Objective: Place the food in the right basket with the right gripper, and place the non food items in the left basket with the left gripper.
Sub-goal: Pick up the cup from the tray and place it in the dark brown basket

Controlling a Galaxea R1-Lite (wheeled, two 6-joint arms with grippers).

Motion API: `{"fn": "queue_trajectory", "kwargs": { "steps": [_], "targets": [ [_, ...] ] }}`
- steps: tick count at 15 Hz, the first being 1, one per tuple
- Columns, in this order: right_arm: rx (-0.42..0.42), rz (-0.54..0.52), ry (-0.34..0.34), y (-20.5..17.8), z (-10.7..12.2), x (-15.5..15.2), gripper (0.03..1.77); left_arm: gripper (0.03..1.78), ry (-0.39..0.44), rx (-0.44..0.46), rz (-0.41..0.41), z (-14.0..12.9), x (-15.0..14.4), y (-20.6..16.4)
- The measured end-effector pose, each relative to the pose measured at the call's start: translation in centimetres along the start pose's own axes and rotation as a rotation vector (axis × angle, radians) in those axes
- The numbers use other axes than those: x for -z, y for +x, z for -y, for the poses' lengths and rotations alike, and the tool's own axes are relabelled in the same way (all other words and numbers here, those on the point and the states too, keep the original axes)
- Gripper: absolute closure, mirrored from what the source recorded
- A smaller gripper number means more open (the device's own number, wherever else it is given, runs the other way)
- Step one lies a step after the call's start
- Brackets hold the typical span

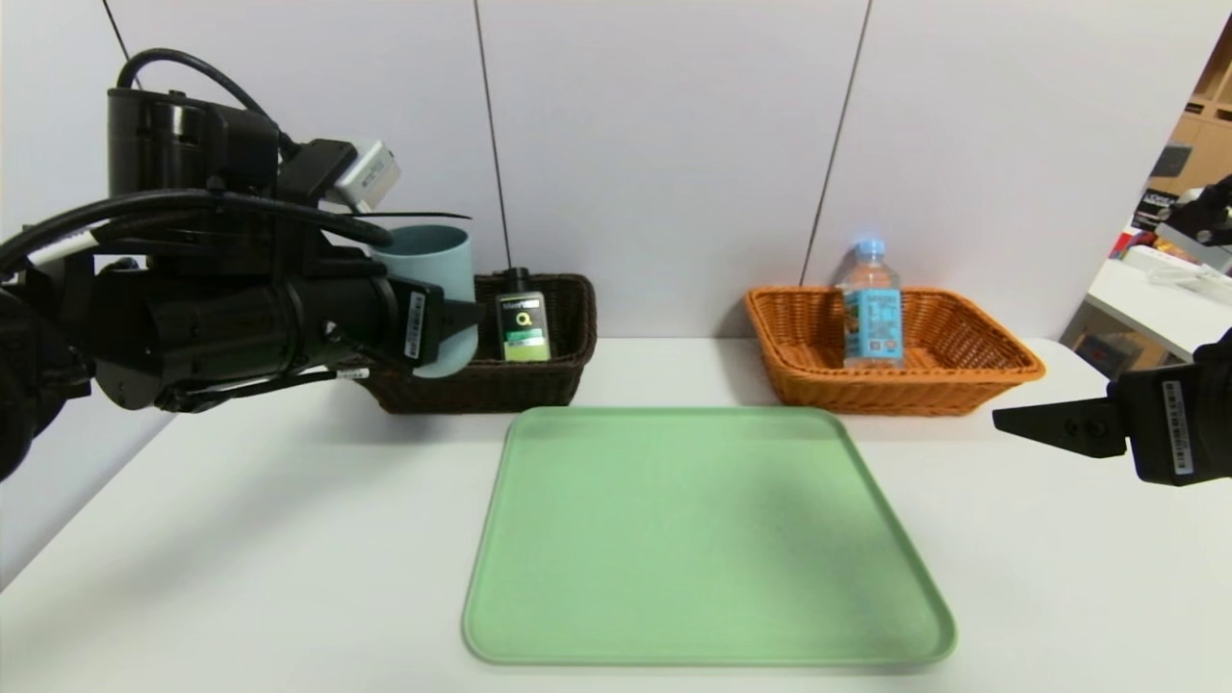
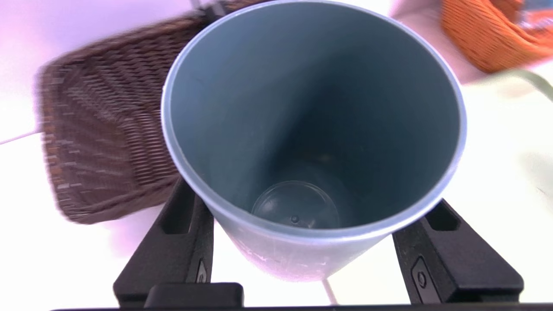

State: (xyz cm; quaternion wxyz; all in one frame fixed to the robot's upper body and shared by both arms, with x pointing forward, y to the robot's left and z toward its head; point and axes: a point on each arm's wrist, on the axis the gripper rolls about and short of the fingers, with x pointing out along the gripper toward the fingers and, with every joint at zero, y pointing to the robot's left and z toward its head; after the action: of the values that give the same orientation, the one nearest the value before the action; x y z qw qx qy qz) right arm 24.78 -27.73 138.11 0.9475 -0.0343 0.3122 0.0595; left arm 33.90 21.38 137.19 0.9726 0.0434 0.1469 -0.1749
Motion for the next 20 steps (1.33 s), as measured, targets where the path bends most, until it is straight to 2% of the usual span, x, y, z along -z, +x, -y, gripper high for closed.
{"fn": "queue_trajectory", "kwargs": {
  "steps": [4, 10, 16, 20],
  "targets": [
    [-0.005, -0.004, -0.001, 0.0, 0.0, 0.1, 0.1, 0.69, -0.034, -0.093, 0.018, -2.7, -0.9, 1.8],
    [-0.006, -0.003, 0.0, -0.2, 0.0, 0.3, 0.1, 0.69, -0.069, -0.178, 0.018, -7.0, -1.2, 7.7],
    [-0.007, -0.005, -0.001, -0.3, 0.1, 0.5, 0.1, 0.69, -0.08, -0.21, -0.024, -9.2, 0.6, 14.1],
    [-0.009, -0.01, -0.002, -0.1, 0.1, 0.6, 0.1, 0.69, -0.084, -0.215, -0.054, -9.7, 1.8, 16.3]
  ]
}}
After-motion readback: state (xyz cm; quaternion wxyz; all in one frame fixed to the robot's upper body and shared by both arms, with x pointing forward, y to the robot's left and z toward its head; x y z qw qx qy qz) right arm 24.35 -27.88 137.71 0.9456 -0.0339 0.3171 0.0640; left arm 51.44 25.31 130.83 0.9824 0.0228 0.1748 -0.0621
